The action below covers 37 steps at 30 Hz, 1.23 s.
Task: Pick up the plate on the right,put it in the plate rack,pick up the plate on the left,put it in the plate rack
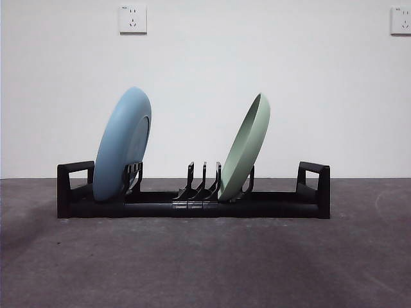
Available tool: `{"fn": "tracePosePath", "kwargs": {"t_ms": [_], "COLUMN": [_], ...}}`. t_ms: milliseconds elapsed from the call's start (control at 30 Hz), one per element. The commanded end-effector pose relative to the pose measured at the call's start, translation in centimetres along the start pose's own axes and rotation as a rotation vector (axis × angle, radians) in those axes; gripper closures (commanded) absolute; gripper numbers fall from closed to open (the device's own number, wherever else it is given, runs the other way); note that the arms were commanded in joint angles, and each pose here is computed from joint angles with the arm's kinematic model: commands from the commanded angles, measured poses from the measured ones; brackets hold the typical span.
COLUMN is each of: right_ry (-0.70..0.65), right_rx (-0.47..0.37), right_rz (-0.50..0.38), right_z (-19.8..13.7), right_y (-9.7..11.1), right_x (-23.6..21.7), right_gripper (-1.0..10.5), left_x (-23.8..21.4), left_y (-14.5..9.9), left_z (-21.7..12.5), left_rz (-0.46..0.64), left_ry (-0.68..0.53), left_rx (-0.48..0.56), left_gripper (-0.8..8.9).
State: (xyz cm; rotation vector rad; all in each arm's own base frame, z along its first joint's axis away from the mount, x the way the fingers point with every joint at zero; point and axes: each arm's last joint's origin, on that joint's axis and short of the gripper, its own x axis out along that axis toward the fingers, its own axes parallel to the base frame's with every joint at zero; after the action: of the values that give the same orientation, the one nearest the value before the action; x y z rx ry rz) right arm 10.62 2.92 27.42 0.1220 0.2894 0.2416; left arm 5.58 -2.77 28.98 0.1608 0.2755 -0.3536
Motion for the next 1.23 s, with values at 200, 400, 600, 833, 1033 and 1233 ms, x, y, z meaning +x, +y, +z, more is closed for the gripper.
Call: {"fn": "tracePosePath", "kwargs": {"t_ms": [200, 400, 600, 833, 1033, 1233], "right_ry": [0.000, 0.002, 0.002, 0.002, 0.002, 0.002], "right_rx": [0.006, 0.006, 0.006, 0.006, 0.006, 0.006], "right_rz": [-0.002, -0.002, -0.002, -0.002, -0.002, -0.002], "right_z": [-0.1, -0.1, -0.1, -0.1, -0.1, -0.1], "right_y": [0.0, 0.0, 0.0, 0.0, 0.0, 0.0], "right_x": [0.1, 0.1, 0.1, 0.1, 0.1, 0.1], "right_gripper": [9.5, 9.5, 9.5, 9.5, 9.5, 9.5], "left_x": [0.3, 3.1, 5.7, 6.7, 7.1, 7.1], "left_y": [0.4, 0.9, 1.2, 1.4, 1.6, 1.7], "left_z": [-0.5, -2.5, -6.7, -10.8, -12.6, -13.0], "left_rz": [0.023, 0.089, 0.083, 0.144, 0.180, 0.194], "left_ry": [-0.027, -0.101, -0.155, -0.126, -0.116, -0.095], "left_rx": [0.022, -0.020, -0.063, -0.133, -0.171, -0.178], "left_gripper": [8.17, 8.17, 8.17, 8.17, 8.17, 8.17]}}
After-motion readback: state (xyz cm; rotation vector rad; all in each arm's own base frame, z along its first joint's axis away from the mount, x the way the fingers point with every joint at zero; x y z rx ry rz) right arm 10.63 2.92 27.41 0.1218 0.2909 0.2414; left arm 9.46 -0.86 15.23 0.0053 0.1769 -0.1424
